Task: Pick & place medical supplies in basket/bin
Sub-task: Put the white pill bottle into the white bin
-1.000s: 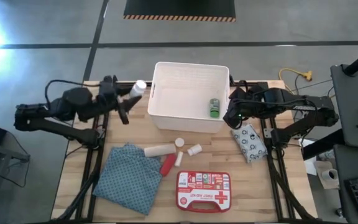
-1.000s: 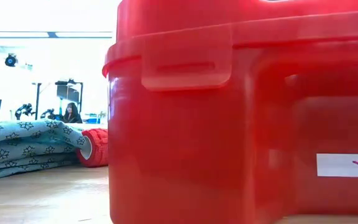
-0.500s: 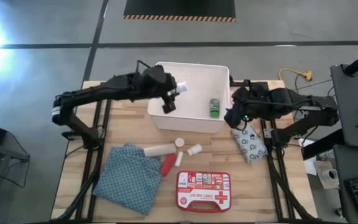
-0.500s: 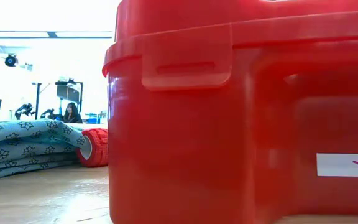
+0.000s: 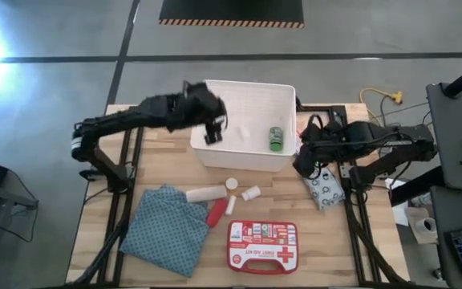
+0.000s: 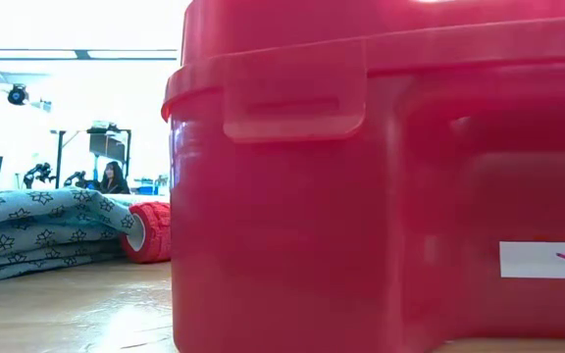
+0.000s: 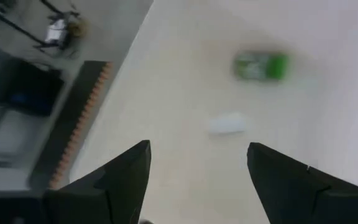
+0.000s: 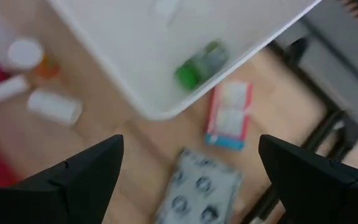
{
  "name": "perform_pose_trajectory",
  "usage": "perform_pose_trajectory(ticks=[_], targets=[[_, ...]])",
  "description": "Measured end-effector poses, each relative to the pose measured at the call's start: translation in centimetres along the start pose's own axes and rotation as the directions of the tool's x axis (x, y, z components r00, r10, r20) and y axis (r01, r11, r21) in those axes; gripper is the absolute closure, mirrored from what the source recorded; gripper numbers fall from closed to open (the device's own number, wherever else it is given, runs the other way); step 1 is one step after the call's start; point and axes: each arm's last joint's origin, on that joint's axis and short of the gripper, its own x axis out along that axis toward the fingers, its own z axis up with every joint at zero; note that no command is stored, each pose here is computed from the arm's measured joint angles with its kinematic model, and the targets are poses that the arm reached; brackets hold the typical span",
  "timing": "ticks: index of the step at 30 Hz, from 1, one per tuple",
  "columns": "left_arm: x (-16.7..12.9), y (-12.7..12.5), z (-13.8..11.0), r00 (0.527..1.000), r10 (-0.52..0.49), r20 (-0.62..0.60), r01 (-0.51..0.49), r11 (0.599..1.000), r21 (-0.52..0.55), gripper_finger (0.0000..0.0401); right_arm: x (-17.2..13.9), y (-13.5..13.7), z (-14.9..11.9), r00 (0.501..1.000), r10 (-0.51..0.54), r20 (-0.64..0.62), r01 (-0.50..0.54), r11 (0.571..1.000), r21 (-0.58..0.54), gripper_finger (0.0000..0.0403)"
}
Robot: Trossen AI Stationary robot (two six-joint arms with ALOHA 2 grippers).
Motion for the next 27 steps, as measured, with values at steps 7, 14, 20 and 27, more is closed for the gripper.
perform_pose_trajectory(ticks=[7,14,20,27], targets=[[-6.5,-1.6,-4.9,0.994,-0.104,0.041,0.11,0.979,-0.17,0.0154,4.2,4.3,-2.1,0.973,0.202,-0.111,-0.215,0.969,-0.121,0.0038],[-8.2,-3.9,-12.2,0.972,-0.226,0.063,0.231,0.87,-0.435,0.0154,9.2,8.6,-3.4,0.949,0.293,-0.113,-0.312,0.918,-0.246,0.0038],[-7.3,-5.9,-16.6,0.943,-0.308,0.127,0.321,0.737,-0.595,0.0154,12.7,11.9,-3.7,0.928,0.32,-0.193,-0.374,0.799,-0.471,0.0038],[-6.6,-7.0,-18.9,0.92,-0.342,0.19,0.377,0.644,-0.666,0.0154,16.0,15.2,-3.5,0.932,0.261,-0.251,-0.362,0.696,-0.62,0.0038]])
